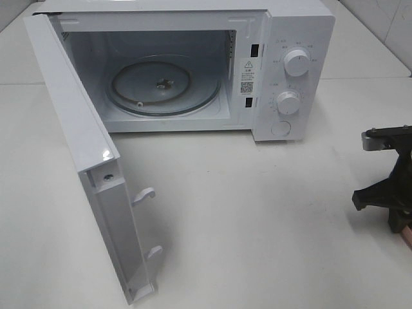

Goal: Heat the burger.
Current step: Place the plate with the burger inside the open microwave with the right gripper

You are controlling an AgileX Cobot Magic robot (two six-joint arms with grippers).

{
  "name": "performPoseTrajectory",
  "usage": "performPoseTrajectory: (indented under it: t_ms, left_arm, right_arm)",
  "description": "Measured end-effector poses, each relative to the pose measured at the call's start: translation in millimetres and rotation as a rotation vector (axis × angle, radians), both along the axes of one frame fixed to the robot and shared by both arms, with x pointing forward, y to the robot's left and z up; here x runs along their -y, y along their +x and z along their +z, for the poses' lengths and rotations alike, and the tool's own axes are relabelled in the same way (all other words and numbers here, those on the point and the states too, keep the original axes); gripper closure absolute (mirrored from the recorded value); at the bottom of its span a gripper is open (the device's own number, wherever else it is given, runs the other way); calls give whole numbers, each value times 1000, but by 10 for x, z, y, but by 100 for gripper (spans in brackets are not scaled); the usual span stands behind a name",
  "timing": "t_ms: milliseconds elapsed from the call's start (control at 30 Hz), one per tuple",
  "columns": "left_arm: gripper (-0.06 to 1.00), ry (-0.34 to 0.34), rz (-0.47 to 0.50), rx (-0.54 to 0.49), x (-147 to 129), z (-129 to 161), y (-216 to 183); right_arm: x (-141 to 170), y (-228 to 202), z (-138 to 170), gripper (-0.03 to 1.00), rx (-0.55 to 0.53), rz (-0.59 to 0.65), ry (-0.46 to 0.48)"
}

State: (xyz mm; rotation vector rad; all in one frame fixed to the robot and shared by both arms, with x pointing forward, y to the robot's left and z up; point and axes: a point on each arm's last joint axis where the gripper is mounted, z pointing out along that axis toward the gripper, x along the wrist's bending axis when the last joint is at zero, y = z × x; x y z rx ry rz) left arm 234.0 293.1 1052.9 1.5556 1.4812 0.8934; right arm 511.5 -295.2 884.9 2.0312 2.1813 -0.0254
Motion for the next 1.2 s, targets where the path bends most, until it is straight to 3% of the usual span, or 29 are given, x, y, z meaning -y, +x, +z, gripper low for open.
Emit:
performPoseTrajectory:
  t_ms: [433,867,1200]
  left_arm:
    - [7,0,0,0,0,0,0]
    - [7,0,0,0,0,0,0]
    - [7,0,0,0,0,0,0]
  right_arm:
    - [-20,-14,0,89,-13,-6,-9]
    - [-267,-91,4,94,-59,88,-128]
    - [-373,-135,98,95,-46,115,-166]
